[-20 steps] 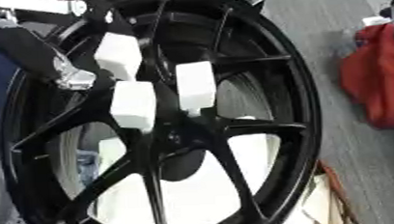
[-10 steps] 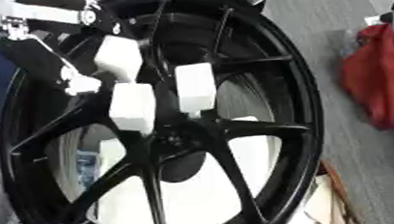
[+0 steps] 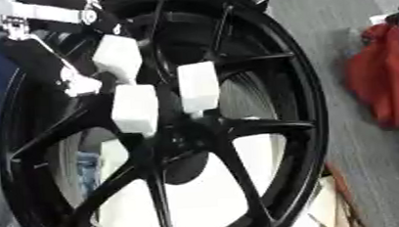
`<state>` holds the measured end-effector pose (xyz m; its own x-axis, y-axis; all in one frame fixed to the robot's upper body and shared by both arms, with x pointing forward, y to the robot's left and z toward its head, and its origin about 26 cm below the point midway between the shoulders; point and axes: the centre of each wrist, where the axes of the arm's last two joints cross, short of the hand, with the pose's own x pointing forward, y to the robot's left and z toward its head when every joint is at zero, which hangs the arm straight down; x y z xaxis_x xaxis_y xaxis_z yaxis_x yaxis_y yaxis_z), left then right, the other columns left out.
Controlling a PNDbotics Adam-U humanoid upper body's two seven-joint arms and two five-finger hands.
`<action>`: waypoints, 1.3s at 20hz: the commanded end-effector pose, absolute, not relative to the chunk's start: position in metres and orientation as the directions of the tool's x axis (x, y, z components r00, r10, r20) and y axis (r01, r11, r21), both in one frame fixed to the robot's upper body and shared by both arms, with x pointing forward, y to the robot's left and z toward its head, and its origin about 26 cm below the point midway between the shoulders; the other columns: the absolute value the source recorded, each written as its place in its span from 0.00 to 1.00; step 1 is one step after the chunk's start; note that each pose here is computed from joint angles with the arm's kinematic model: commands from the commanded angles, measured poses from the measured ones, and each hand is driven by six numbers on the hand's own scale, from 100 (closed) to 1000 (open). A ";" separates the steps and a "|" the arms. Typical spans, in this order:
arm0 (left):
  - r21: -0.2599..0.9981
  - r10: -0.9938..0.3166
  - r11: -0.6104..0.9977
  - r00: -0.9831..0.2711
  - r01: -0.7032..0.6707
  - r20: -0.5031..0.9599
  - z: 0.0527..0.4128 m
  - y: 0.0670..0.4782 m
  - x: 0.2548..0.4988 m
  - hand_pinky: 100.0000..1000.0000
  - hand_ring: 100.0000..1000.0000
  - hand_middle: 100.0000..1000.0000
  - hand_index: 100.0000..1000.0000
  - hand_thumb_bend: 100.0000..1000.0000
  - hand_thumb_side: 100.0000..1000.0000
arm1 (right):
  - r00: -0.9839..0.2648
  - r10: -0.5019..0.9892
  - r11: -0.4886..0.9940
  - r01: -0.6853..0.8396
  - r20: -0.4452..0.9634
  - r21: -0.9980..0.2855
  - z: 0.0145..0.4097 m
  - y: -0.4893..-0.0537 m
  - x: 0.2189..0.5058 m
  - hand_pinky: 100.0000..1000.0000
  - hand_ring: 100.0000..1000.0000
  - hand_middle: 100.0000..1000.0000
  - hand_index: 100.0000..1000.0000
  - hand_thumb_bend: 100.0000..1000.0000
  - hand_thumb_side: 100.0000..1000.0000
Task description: Pull the pin out of the wheel hub.
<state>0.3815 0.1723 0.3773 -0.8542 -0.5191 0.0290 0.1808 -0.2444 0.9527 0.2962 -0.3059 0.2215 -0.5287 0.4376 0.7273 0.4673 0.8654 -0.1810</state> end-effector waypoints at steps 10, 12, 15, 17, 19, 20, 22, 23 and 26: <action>0.990 -0.475 0.061 -0.868 0.129 0.142 0.425 0.183 0.355 0.70 0.33 0.21 0.36 0.00 0.14 | -0.541 0.444 0.860 0.481 0.714 -0.171 0.228 -0.307 0.293 0.74 0.58 0.68 0.89 0.00 0.52; 0.983 -0.468 0.135 -0.866 0.126 0.175 0.434 0.191 0.351 0.70 0.32 0.21 0.37 0.00 0.16 | -0.539 0.446 0.859 0.483 0.714 -0.172 0.228 -0.308 0.293 0.74 0.58 0.68 0.89 0.00 0.52; 0.960 -0.474 0.256 -0.851 0.112 0.226 0.446 0.213 0.347 0.71 0.30 0.21 0.37 0.00 0.18 | -0.534 0.452 0.854 0.489 0.714 -0.175 0.227 -0.309 0.292 0.74 0.58 0.68 0.89 0.00 0.52; 0.935 -0.493 0.343 -0.829 0.094 0.264 0.451 0.234 0.347 0.71 0.30 0.21 0.37 0.00 0.19 | -0.529 0.460 0.850 0.496 0.713 -0.180 0.227 -0.311 0.292 0.74 0.58 0.68 0.89 0.00 0.52; 0.898 -0.521 0.435 -0.794 0.067 0.312 0.455 0.261 0.348 0.72 0.30 0.21 0.38 0.00 0.21 | -0.522 0.468 0.844 0.503 0.713 -0.185 0.226 -0.313 0.291 0.74 0.58 0.68 0.89 0.00 0.51; 0.878 -0.546 0.477 -0.769 0.041 0.332 0.457 0.277 0.349 0.72 0.30 0.21 0.38 0.00 0.21 | -0.519 0.472 0.841 0.508 0.713 -0.187 0.226 -0.314 0.291 0.74 0.58 0.68 0.89 0.00 0.51; 0.836 -0.572 0.549 -0.726 0.008 0.382 0.456 0.305 0.351 0.73 0.29 0.21 0.39 0.00 0.22 | -0.516 0.477 0.837 0.514 0.711 -0.188 0.226 -0.315 0.290 0.74 0.58 0.68 0.89 0.00 0.51; 0.815 -0.580 0.579 -0.705 -0.004 0.408 0.454 0.318 0.352 0.73 0.29 0.21 0.39 0.00 0.22 | -0.516 0.479 0.836 0.516 0.710 -0.188 0.226 -0.316 0.290 0.74 0.58 0.68 0.89 0.00 0.51; 0.770 -0.618 0.636 -0.628 -0.047 0.472 0.444 0.352 0.355 0.73 0.29 0.21 0.39 0.00 0.22 | -0.519 0.479 0.835 0.518 0.708 -0.185 0.227 -0.316 0.290 0.74 0.59 0.68 0.89 0.00 0.51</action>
<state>0.3679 0.3337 0.4251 -0.6374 -0.5933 0.4917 0.0305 0.6181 0.7855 0.2934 -0.3129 0.2168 -0.4992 0.4529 0.7387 0.5019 0.8461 -0.1795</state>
